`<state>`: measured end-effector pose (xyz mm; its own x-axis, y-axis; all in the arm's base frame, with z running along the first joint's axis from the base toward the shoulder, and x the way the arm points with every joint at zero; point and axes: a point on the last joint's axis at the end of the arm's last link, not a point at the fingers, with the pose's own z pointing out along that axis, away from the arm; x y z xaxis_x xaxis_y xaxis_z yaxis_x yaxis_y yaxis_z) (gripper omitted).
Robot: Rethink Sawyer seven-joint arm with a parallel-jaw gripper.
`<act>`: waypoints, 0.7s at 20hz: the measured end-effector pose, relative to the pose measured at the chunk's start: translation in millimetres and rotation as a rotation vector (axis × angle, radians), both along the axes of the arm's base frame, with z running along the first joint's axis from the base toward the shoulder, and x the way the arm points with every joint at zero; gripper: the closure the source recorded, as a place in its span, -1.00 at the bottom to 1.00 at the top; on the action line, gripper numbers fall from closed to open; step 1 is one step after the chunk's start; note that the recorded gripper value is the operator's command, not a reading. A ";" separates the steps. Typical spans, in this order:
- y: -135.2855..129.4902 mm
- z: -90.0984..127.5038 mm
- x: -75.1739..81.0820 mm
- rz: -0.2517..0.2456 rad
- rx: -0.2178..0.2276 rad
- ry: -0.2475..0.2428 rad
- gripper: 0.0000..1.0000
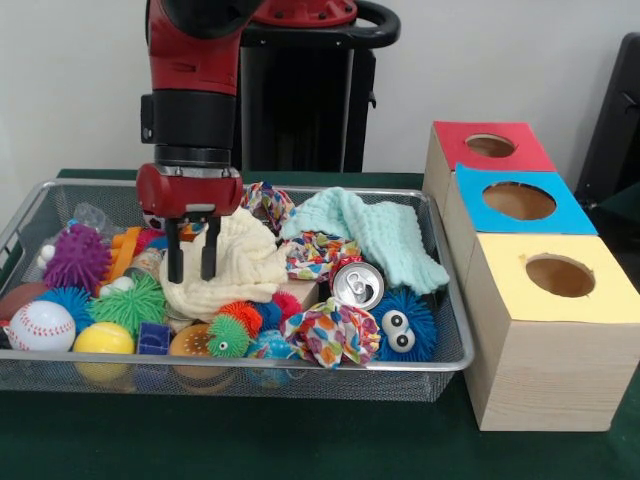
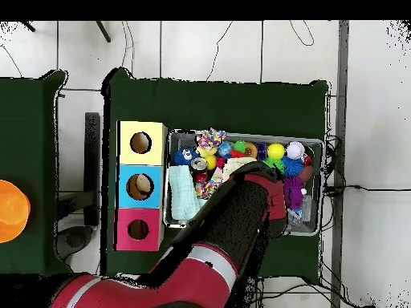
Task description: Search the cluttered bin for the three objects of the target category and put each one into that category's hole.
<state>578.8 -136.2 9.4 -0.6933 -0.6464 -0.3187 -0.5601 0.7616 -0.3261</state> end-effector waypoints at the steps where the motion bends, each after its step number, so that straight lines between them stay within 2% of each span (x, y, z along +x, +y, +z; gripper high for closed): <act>1: -0.1 -0.7 -0.5 0.000 0.000 0.001 1.00; 14: 3.6 -12.5 -7.1 0.009 -0.003 0.026 1.00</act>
<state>571.7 -132.6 -3.1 -0.6957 -0.6534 -0.2985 -0.5753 0.7556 -0.3133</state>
